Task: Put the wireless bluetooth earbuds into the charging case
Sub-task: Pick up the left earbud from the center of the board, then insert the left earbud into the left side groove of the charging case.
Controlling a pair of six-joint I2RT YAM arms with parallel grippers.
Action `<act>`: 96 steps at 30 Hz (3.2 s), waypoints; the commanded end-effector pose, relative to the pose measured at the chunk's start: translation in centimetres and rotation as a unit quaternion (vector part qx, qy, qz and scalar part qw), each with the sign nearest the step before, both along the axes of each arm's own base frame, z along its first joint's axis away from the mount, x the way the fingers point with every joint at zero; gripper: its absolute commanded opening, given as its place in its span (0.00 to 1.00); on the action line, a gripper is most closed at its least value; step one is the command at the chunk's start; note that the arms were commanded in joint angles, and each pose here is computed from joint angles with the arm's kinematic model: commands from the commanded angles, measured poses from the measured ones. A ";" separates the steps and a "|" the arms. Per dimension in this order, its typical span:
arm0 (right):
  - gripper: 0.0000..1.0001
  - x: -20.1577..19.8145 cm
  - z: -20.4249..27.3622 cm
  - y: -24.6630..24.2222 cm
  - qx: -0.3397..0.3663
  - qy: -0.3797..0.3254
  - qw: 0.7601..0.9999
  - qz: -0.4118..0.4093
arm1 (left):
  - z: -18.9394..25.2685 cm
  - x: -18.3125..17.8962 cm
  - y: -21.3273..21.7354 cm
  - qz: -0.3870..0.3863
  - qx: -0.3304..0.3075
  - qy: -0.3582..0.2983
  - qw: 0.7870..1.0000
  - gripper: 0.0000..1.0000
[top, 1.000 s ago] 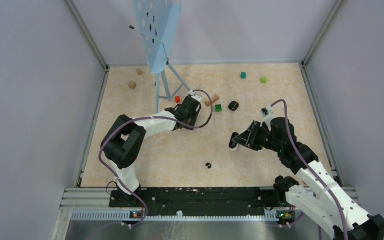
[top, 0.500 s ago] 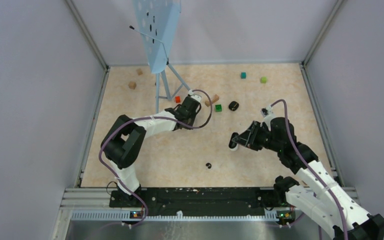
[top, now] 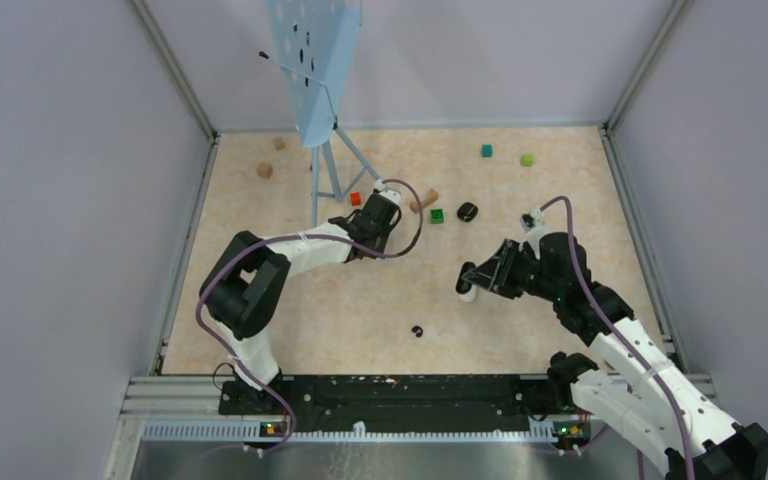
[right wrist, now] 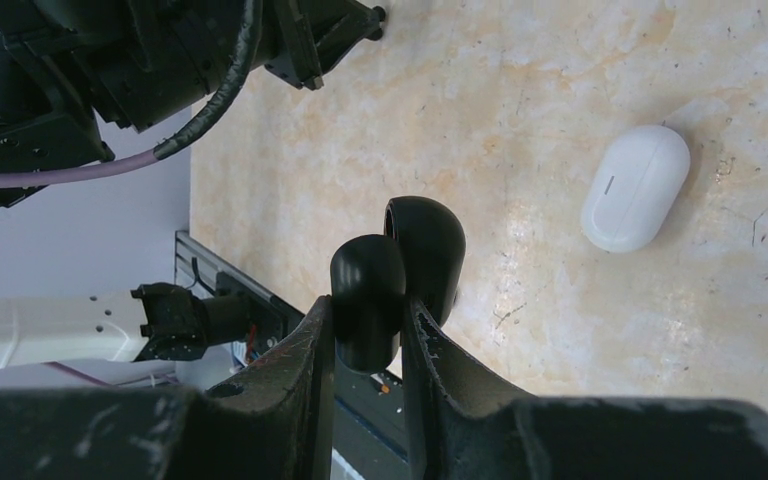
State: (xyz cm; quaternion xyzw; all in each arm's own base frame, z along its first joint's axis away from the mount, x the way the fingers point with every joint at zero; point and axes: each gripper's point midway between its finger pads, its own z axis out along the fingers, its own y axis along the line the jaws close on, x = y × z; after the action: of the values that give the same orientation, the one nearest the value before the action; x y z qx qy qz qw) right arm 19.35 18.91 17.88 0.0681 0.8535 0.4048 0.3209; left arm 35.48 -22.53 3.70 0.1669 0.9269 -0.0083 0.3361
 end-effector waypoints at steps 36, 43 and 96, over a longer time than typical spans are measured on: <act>0.00 -2.7 4.5 4.5 0.193 -0.111 0.964 0.149 | 24.5 -18.9 -10.4 -0.307 -0.545 -0.111 0.772 0.00; 0.00 -2.9 4.6 4.5 0.196 -0.109 0.963 0.148 | 24.1 -18.2 -10.6 -0.278 -0.566 -0.110 0.768 0.00; 0.00 -2.9 6.0 4.2 0.198 -0.116 0.963 0.138 | 19.2 -16.0 -13.4 -0.241 -0.473 -0.085 0.843 0.00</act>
State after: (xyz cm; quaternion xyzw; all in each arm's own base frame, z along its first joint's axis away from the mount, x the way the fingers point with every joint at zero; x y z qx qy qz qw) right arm 16.45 23.02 20.16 -0.0064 0.7499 0.5893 0.3007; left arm 18.43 -35.83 21.98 0.1972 0.7062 -0.5444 0.4075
